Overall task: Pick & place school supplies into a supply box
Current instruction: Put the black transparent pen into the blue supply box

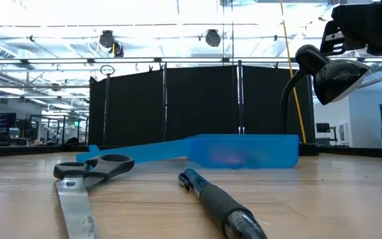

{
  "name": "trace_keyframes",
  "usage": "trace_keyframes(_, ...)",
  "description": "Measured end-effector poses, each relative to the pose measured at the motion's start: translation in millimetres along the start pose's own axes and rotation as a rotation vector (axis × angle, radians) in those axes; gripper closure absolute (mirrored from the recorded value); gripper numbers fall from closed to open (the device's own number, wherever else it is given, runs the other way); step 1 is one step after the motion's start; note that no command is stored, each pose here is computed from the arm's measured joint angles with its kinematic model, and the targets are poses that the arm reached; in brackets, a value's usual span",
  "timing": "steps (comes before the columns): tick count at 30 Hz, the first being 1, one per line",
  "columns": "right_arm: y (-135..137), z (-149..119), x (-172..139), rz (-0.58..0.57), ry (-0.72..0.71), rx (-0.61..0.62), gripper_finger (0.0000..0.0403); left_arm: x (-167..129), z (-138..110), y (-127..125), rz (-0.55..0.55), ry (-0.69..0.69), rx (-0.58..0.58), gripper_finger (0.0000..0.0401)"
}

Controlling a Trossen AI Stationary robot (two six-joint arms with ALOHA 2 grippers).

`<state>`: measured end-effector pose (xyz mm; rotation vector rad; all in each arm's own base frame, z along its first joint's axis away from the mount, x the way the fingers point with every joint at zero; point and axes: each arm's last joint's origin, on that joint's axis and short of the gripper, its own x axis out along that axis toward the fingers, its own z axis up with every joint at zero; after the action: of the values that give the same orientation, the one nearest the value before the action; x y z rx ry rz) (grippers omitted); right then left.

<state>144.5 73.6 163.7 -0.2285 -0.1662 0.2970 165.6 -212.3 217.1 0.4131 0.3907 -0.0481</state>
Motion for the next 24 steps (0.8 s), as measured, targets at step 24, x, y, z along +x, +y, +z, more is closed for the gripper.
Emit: trace_keyframes(24, -11, 53, 68, -0.332, 0.215, 0.139, 0.0403, -24, -118, 96, -0.054, -0.375, -0.18, 0.0397)
